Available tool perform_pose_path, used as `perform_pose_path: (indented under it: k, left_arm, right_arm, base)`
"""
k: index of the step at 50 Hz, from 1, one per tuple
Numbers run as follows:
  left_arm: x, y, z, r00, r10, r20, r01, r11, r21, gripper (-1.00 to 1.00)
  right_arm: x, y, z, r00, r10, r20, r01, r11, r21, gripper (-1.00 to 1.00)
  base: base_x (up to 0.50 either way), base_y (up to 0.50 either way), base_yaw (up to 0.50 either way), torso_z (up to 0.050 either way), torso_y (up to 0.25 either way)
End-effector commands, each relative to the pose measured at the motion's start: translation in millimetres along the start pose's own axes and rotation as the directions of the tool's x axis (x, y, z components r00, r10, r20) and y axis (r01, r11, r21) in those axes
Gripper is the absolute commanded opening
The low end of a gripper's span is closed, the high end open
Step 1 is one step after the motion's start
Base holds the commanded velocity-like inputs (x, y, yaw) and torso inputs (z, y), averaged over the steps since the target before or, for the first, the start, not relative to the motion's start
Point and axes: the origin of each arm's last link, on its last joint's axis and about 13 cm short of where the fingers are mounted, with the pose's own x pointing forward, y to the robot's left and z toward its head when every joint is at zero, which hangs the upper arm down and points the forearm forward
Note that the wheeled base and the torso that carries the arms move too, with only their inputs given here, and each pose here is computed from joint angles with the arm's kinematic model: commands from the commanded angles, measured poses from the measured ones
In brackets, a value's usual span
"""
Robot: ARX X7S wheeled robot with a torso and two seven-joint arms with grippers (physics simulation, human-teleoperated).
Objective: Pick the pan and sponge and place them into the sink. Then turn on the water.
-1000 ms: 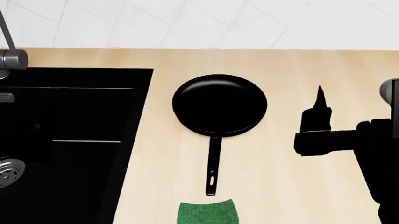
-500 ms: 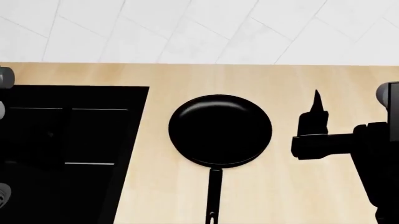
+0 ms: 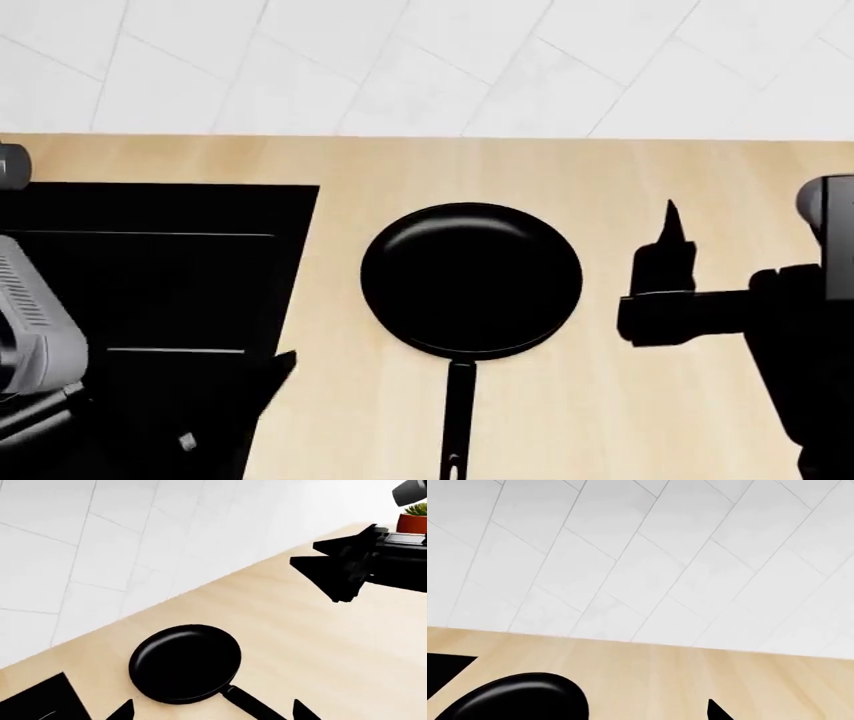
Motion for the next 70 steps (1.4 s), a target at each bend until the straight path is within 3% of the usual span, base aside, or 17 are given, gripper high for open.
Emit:
perform_pose_path:
  k: [1, 19, 26, 35, 58, 63, 70]
  left_arm:
    - [-7.4, -20.2, 10.0, 0.956, -0.280, -0.085, 0.283, 0.959, 0.022, 1.00]
    - [21.7, -22.2, 16.0, 0.882, -0.427, -0.197, 0.445, 0.894, 0.055, 1.00]
    - [30.4, -19.2, 1.8, 0.874, -0.393, -0.287, 0.423, 0.905, 0.048, 1.00]
    - [29.2, -27.5, -5.3, 0.846, -0.444, -0.295, 0.470, 0.882, 0.019, 1.00]
    - [50.8, -20.3, -25.1, 0.816, -0.473, -0.332, 0.485, 0.873, -0.052, 1.00]
    - [55.8, -21.1, -33.2, 0.786, -0.495, -0.370, 0.510, 0.858, -0.067, 1.00]
    - [58.4, -16.6, -38.7, 0.781, -0.493, -0.382, 0.501, 0.861, -0.088, 1.00]
  right_arm:
    - [-1.6, 1.3, -0.4, 1.000, 0.010, -0.030, -0.010, 1.000, -0.003, 1.00]
    - [-0.7, -1.5, 5.2, 1.000, -0.007, -0.008, 0.007, 1.000, 0.006, 1.00]
    - [-3.4, -2.9, 10.4, 1.000, -0.016, 0.019, 0.016, 1.000, 0.012, 1.00]
    - [-5.1, -2.8, 5.4, 1.000, -0.016, 0.007, 0.016, 1.000, 0.025, 1.00]
    - [-4.6, -0.4, -5.7, 1.000, -0.003, -0.022, 0.004, 1.000, 0.023, 1.00]
    - [-3.6, 1.5, -7.7, 1.000, 0.003, -0.025, -0.003, 1.000, 0.023, 1.00]
    - [-3.5, 0.1, -10.3, 0.999, 0.001, -0.035, 0.000, 1.000, 0.027, 1.00]
  base:
    - [0.00, 0.00, 0.00, 0.000, 0.000]
    - [0.00, 0.00, 0.00, 0.000, 0.000]
    - [0.00, 0.00, 0.00, 0.000, 0.000]
    - [0.00, 0.00, 0.00, 0.000, 0.000]
    - [0.00, 0.00, 0.00, 0.000, 0.000]
    - [0.00, 0.00, 0.00, 0.000, 0.000]
    - [0.00, 0.00, 0.00, 0.000, 0.000]
